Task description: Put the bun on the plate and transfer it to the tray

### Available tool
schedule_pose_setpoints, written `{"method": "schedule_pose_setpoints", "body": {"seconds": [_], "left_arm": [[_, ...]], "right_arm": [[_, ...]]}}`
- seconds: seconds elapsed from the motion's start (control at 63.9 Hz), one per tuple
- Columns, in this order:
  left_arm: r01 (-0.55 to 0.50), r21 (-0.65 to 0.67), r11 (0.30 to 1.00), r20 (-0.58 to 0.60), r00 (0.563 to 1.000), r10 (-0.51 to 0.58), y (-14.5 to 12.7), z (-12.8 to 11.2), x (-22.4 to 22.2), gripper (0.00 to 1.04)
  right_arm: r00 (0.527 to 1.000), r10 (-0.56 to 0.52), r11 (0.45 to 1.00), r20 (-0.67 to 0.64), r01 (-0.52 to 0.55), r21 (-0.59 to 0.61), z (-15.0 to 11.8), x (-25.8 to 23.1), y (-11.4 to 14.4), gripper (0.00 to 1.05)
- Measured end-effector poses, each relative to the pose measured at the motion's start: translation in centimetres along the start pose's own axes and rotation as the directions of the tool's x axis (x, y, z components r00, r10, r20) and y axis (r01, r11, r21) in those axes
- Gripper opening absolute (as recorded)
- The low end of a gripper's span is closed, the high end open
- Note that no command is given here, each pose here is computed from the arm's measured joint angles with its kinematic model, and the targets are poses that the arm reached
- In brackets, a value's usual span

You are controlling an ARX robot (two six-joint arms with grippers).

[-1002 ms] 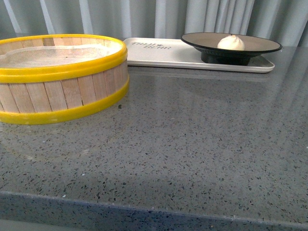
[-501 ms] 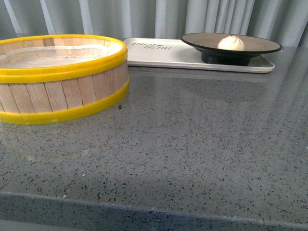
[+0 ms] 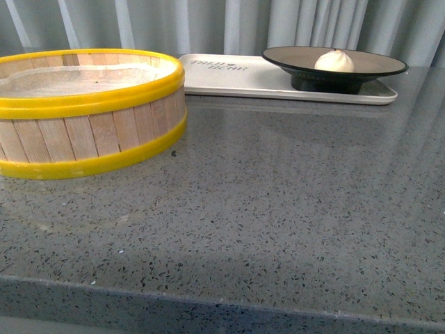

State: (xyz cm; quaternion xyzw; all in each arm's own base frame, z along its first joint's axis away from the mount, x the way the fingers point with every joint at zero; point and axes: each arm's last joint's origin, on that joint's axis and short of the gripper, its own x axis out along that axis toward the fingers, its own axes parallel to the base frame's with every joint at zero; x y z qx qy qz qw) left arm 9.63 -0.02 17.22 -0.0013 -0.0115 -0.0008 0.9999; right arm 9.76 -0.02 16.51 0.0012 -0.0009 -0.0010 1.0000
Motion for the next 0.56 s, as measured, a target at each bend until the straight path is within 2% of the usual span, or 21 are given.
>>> {"method": "schedule_pose_setpoints", "body": {"seconds": [0.563], "left_arm": [[0.0, 0.0, 1.0, 0.0, 1.0, 0.0, 0.0, -0.01, 0.0, 0.98]], "right_arm": [[1.0, 0.0, 1.0, 0.0, 0.0, 0.0, 0.0, 0.0, 0.0, 0.96]]}}
